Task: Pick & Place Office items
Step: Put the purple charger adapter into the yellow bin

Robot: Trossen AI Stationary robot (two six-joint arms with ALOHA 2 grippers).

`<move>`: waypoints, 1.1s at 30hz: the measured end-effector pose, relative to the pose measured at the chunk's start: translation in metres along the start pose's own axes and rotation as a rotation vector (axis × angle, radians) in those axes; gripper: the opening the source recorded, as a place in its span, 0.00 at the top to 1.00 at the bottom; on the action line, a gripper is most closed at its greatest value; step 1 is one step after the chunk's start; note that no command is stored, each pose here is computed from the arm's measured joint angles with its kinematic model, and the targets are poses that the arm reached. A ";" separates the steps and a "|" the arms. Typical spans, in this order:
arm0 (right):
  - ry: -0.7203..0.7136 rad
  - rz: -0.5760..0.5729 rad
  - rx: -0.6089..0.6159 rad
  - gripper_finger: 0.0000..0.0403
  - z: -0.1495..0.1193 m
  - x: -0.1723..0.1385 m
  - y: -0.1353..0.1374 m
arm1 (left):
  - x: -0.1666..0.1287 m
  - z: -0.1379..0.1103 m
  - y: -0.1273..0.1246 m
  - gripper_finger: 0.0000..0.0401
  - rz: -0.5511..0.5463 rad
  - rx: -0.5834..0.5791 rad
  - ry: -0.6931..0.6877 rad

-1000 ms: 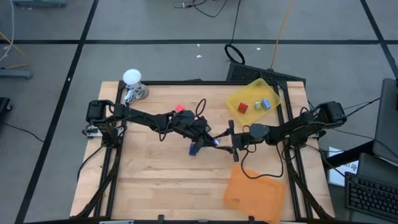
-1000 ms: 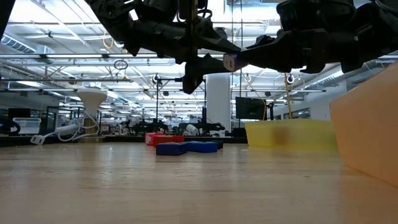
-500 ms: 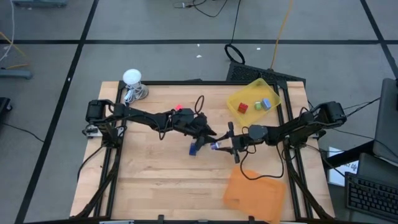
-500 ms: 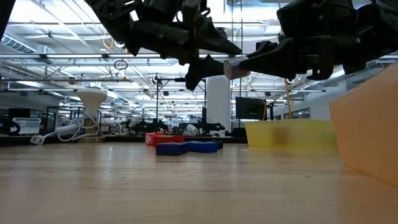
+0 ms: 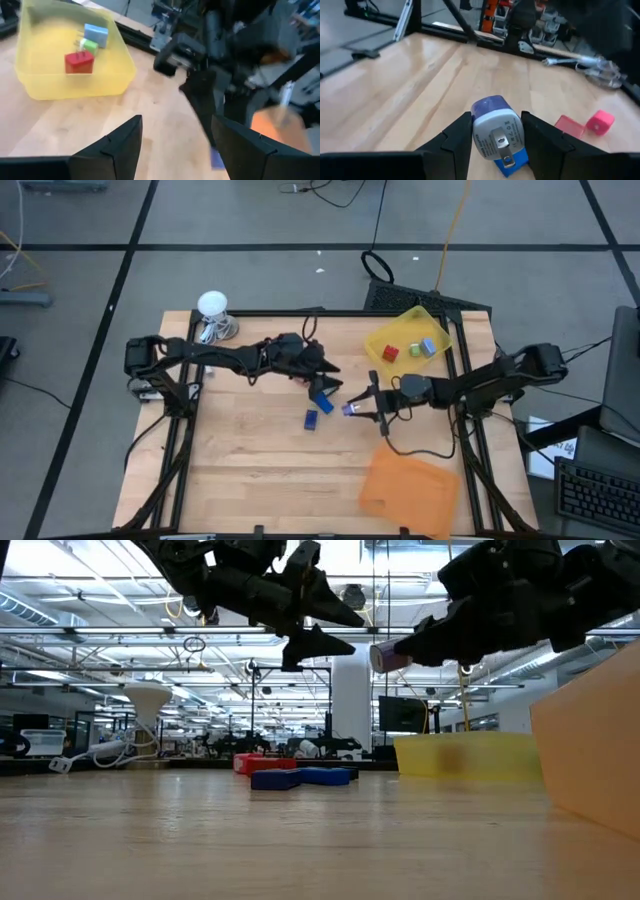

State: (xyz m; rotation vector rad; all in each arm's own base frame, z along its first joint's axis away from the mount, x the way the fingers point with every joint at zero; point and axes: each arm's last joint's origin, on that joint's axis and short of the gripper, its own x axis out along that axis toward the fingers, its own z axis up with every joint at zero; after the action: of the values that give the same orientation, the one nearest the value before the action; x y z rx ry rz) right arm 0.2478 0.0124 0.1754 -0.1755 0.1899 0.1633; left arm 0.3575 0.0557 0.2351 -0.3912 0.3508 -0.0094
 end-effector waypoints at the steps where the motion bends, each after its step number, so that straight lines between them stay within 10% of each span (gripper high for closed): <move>1: 0.004 0.000 0.027 0.64 0.002 -0.003 -0.003 | 0.000 -0.001 -0.001 0.40 0.009 0.023 0.002; 17: 0.028 -0.218 0.297 0.64 -0.015 -0.068 -0.041 | -0.006 -0.003 0.002 0.40 0.158 0.183 0.045; 33: 0.189 -0.748 0.480 0.64 -0.053 -0.107 -0.067 | -0.006 -0.009 0.009 0.40 0.244 0.133 0.031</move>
State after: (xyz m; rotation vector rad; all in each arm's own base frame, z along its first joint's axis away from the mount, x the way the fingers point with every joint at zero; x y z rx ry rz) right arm 0.1469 -0.0784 0.1563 0.2230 0.3331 -0.6432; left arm 0.3478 0.0613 0.2257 -0.2154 0.4248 0.1990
